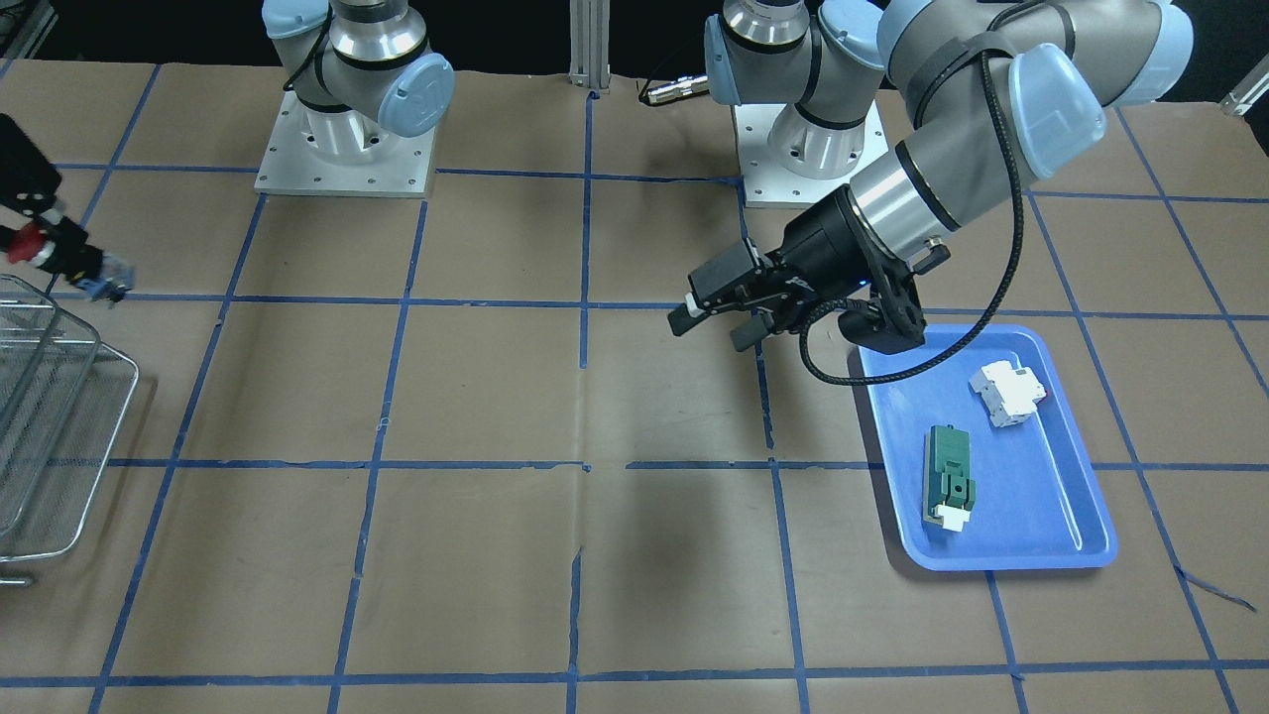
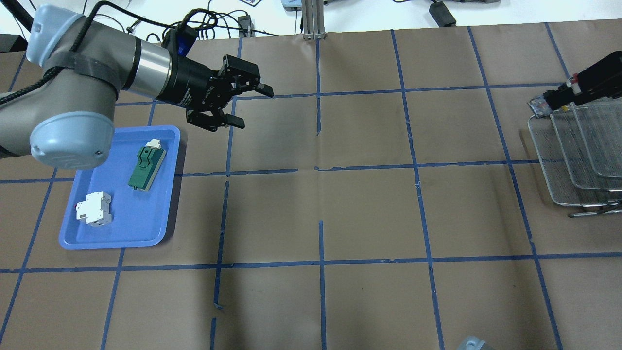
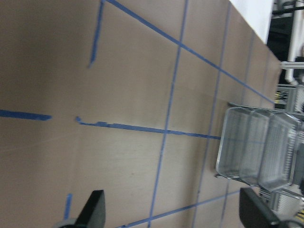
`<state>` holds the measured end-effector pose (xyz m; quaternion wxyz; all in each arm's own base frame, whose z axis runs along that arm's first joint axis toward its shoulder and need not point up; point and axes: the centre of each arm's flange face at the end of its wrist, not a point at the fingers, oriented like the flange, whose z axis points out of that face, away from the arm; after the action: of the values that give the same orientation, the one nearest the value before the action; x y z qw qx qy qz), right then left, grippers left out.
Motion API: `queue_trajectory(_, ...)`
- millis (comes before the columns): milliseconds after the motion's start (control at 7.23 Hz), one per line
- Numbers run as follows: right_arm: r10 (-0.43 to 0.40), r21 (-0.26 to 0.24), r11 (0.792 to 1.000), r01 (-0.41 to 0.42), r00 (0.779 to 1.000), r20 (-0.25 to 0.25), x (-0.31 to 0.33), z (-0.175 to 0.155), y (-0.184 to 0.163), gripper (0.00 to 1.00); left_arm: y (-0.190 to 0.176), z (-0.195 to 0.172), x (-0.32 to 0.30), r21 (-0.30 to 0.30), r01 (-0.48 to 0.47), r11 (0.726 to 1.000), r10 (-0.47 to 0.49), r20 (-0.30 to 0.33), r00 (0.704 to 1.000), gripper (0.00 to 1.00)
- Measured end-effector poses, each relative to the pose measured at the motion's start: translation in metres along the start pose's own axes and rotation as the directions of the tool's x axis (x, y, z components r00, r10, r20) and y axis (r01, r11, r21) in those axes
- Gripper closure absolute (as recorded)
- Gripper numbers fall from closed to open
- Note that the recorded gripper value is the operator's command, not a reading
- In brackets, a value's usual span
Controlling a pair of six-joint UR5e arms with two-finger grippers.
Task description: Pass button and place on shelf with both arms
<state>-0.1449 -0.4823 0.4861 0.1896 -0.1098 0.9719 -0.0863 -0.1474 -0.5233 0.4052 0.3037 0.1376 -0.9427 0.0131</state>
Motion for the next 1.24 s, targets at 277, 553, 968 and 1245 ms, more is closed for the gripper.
queue_trajectory(277, -0.134, -0.052, 0.991, 0.126, 0.965, -0.224, 0.044, -0.014, 0.001, 0.69, -0.005, -0.046, 0.002, 0.016, -0.034, 0.999, 0.026, 0.342, 0.94, 0.0)
queue_trajectory(553, -0.185, -0.09, 0.982, 0.165, 0.931, -0.315, 0.102, -0.004, -0.003, 0.64, 0.009, -0.103, 0.021, 0.005, -0.049, 0.999, 0.039, 0.519, 0.854, 0.0)
queue_trajectory(968, -0.175, -0.126, 0.982, 0.142, 0.932, -0.319, 0.172, 0.047, -0.006, 0.01, 0.027, -0.115, 0.047, -0.028, -0.11, 0.993, 0.106, 0.585, 0.804, 0.0)
queue_trajectory(1245, -0.16, -0.124, 0.984, 0.126, 0.933, -0.323, 0.174, 0.048, -0.008, 0.0, 0.032, -0.109, 0.061, -0.054, -0.224, 0.973, 0.214, 0.572, 0.792, 0.0)
